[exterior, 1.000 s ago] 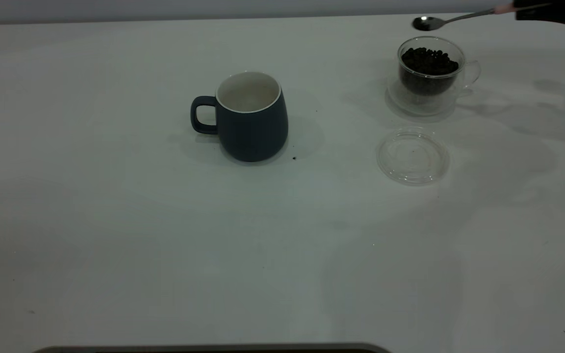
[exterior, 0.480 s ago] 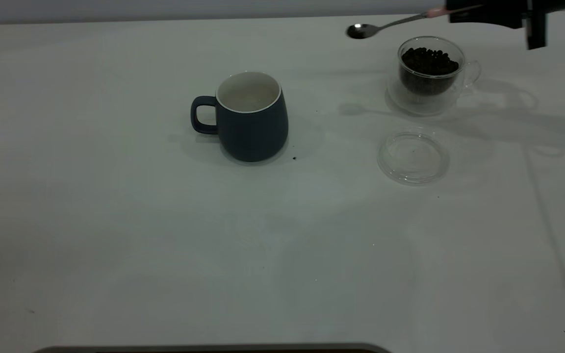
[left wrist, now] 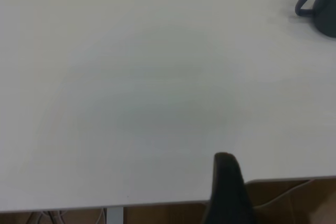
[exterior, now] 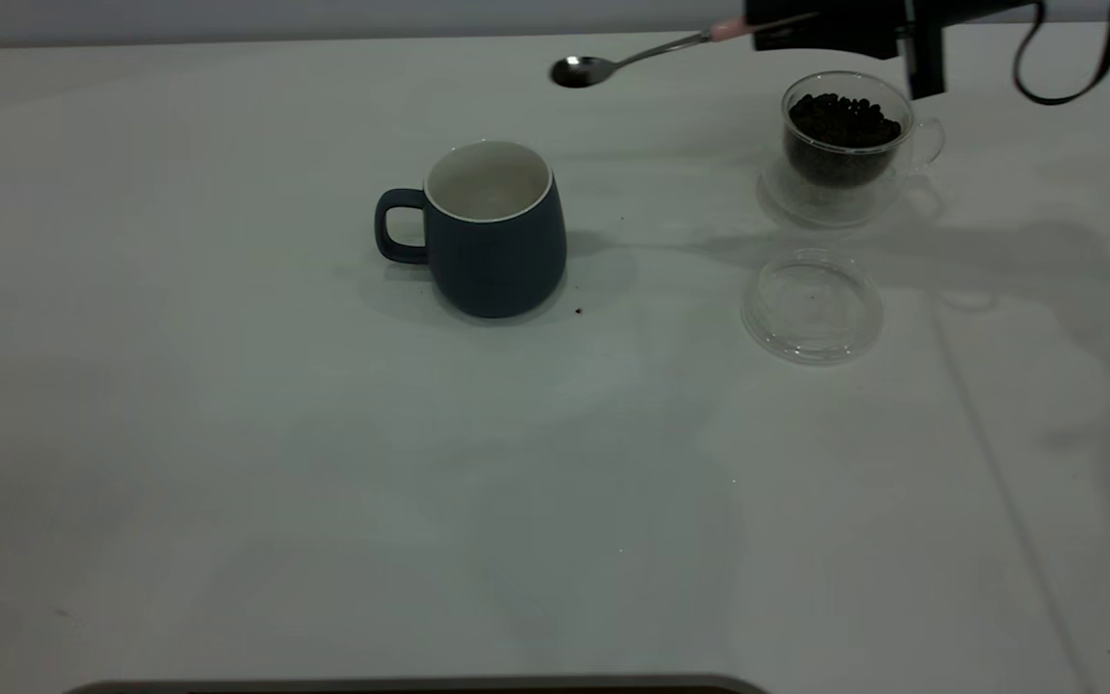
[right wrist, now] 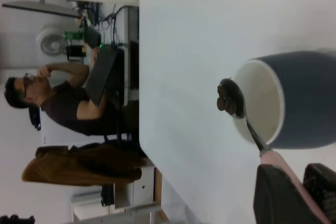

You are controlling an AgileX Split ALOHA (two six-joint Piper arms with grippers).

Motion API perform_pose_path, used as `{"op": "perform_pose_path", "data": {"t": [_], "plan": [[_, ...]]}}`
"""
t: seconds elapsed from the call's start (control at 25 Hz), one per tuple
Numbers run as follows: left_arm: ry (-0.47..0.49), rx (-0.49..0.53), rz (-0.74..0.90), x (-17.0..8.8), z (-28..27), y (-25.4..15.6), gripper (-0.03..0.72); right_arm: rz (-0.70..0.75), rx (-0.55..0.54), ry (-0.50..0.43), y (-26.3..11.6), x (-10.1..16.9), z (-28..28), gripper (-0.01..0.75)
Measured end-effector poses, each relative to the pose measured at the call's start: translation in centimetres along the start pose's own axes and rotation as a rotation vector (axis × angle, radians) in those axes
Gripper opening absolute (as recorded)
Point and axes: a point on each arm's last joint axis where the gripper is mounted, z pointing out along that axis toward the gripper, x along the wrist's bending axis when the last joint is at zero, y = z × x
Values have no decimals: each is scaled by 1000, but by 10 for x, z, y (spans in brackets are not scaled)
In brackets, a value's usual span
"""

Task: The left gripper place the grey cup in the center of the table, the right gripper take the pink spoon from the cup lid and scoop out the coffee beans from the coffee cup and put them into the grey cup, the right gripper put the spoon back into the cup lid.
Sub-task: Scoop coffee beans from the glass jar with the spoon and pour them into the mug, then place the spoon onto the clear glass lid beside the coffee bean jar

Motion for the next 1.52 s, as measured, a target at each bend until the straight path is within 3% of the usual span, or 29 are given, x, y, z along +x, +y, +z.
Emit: {"op": "perform_pose_path", "data": {"t": [0.32, 0.6, 1.0, 1.24, 1.52], "plan": [[0, 0, -1, 0, 0, 0, 567, -33, 74, 9, -13, 15, 32, 98], [0, 0, -1, 0, 0, 0, 567, -81, 50, -57, -14, 15, 44, 98], [0, 0, -1, 0, 0, 0, 567, -359, 17, -168, -10, 14, 49, 98], [0, 0, -1, 0, 0, 0, 567, -588, 60, -235, -8, 47, 40, 98], [0, 0, -1, 0, 0, 0, 567, -732, 54, -259, -5, 90, 19, 98]]}}
